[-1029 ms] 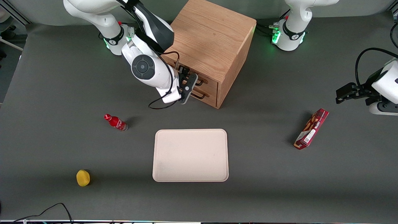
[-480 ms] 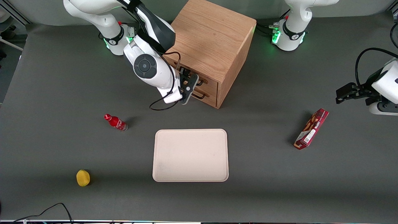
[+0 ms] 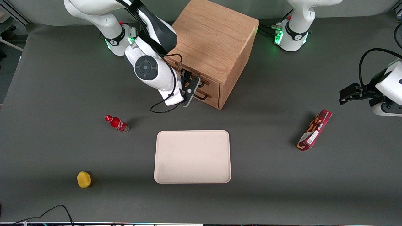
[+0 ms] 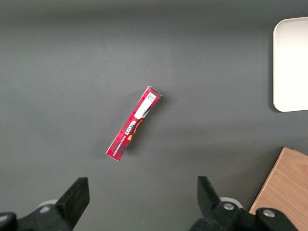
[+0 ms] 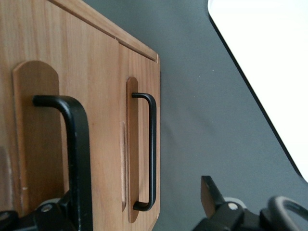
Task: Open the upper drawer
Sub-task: 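Pull the upper drawer outward from the cabinet with the right gripper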
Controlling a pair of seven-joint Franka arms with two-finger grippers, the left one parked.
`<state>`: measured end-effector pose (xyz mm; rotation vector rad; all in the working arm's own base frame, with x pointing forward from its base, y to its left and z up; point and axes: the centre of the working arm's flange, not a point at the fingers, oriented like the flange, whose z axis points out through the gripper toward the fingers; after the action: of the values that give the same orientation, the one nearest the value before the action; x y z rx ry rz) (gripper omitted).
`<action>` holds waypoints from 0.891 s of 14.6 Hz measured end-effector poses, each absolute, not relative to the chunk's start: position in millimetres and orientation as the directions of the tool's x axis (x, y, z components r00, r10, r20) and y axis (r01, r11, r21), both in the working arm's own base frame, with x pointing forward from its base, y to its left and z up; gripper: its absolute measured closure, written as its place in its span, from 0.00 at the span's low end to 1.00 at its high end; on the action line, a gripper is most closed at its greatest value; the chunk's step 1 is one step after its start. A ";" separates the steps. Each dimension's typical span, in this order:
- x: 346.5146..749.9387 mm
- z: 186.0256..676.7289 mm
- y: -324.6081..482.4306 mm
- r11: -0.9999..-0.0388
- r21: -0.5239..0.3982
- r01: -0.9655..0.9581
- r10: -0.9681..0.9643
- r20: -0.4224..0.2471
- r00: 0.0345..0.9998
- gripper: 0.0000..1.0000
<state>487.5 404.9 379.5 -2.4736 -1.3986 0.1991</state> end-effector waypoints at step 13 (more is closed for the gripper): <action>541.9 398.2 370.3 -0.551 -0.257 0.794 0.809 0.071 0.584 0.00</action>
<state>541.9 370.3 398.2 -2.5547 -1.3214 0.0808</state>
